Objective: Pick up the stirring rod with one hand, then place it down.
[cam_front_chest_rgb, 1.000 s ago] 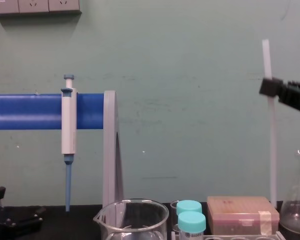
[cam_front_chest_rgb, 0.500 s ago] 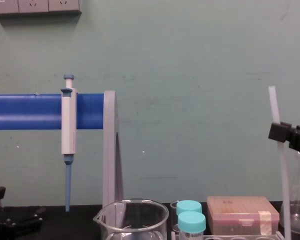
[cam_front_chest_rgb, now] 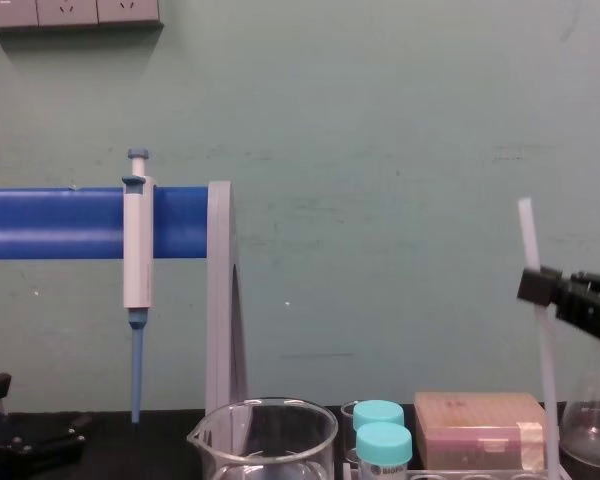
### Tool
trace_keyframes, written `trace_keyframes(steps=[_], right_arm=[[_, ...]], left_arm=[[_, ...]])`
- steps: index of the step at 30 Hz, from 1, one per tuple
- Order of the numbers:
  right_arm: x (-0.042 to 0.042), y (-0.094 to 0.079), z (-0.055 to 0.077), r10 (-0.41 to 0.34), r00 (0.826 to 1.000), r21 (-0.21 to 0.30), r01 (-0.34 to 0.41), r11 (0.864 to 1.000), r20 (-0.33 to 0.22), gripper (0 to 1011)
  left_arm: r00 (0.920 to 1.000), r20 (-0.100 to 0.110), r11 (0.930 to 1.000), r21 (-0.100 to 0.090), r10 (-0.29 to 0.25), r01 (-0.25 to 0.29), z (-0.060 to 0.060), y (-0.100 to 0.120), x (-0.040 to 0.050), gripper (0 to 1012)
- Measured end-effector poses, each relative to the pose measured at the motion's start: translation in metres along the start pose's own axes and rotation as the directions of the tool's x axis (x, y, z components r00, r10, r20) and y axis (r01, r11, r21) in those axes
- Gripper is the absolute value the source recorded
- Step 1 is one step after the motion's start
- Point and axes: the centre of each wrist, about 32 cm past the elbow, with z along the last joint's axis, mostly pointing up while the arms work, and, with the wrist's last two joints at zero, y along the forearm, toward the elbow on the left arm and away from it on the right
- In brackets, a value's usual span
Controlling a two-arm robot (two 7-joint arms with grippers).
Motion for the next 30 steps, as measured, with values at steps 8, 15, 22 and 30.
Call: trace_keyframes(steps=[8, 15, 22, 30], right_arm=[[0.0011, 0.002, -0.013, -0.008, 1.000, -0.039, 0.008, 0.999, -0.007, 64], [0.0013, 0.002, -0.025, -0.025, 0.999, -0.072, 0.023, 0.997, -0.027, 64], [-0.0009, 0.001, -0.034, -0.040, 0.998, -0.098, 0.035, 0.995, -0.047, 64], [-0.0026, 0.000, -0.039, -0.051, 0.997, -0.122, 0.044, 0.992, -0.051, 64]], left_arm=[[1.0000, 0.000, 1.0000, 0.000, 0.000, 0.000, 0.000, 0.000, 0.0000, 1000], [1.0000, 0.000, 1.0000, 0.000, 0.000, 0.000, 0.000, 0.000, 0.0000, 1000], [1.0000, 0.000, 1.0000, 0.000, 0.000, 0.000, 0.000, 0.000, 0.0000, 1000], [1.0000, 0.000, 1.0000, 0.000, 0.000, 0.000, 0.000, 0.000, 0.0000, 1000]])
